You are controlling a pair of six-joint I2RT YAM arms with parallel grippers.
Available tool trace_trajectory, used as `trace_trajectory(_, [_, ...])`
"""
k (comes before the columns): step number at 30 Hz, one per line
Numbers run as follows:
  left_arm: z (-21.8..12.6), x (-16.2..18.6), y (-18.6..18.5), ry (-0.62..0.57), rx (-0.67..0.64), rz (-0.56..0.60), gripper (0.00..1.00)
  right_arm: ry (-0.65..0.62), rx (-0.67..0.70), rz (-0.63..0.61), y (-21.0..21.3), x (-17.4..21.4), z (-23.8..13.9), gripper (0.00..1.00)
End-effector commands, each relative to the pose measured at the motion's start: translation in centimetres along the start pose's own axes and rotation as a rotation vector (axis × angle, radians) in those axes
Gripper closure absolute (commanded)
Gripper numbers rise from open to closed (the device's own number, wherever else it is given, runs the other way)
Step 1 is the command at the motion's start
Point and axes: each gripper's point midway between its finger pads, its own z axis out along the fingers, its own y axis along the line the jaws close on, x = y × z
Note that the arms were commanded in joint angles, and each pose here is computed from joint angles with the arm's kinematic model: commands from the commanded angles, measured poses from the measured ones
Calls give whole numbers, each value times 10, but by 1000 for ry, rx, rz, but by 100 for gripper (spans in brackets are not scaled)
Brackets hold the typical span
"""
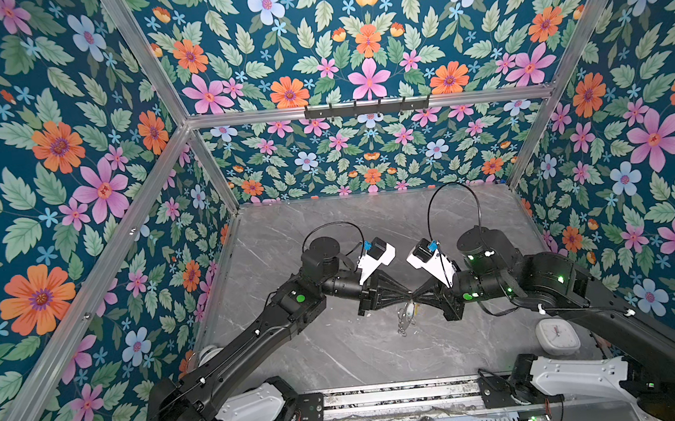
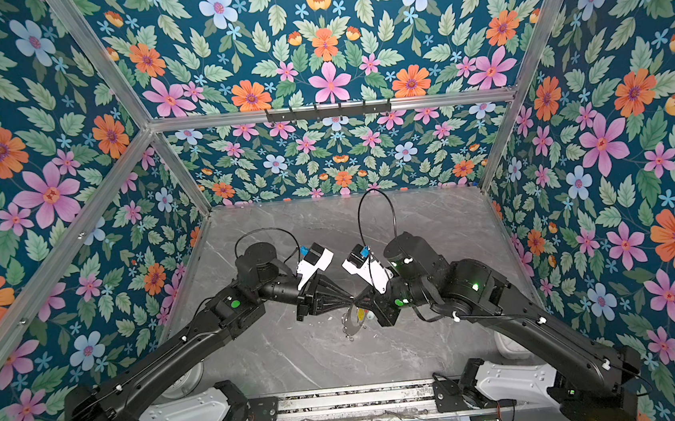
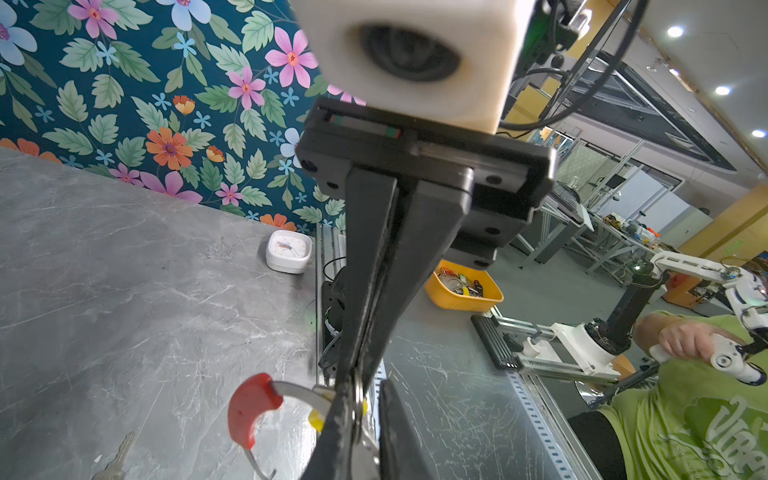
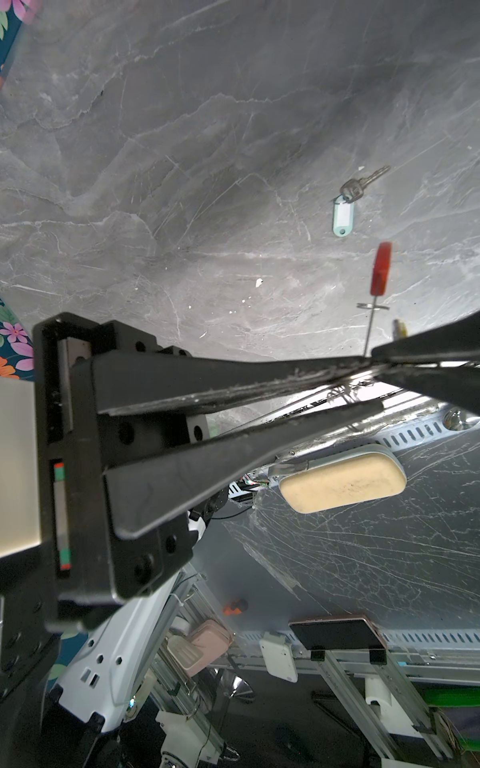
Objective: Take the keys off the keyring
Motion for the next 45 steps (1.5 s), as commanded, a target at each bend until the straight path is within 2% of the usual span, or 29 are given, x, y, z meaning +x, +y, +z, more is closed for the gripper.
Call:
trace_trajectory(1, [0,-4,-6,-3,33,40,87,-2,25,-8,-4,-1,1,100])
trace_trajectory(3, [1,-3,-6,-2,33,41,89,3,24,-8,-4,-1,2,100])
trace_trajectory(7, [2,-3,-4,-5,19,53,100,8,24,-10,-3,-1,5,100])
trace_trajectory(12, [1,-3,-6,-15,1,77,100,-30,14,-30,-1,-6,3,100])
trace_trajectory(15, [-1,-5,-7,-28,-17,91,100,-77,-1,-57,2,-9,-1,79])
trace_trajectory(19, [-4,-8,-8,-45,-40,108,100,-173,-39,-100,10,-14,-10,62])
trace_trajectory(22, [-6,-10,-10,-66,-45,122,100,-294,-36,-121,10,-20,-19,56])
trace_trajectory(25, [-8,-12,-12,-81,-51,134,100,-397,-94,-140,16,-23,-28,56])
trace_trajectory(28, [-9,-14,-13,-91,-51,137,100,-448,-164,-150,19,-21,-29,56])
trace_trajectory(35, [-10,-18,-17,-124,-41,150,100,-458,-234,-144,21,-17,-16,58])
trace_trajectory(45, [-11,-23,-18,-142,-44,161,100,-437,-227,-134,18,-13,-10,74])
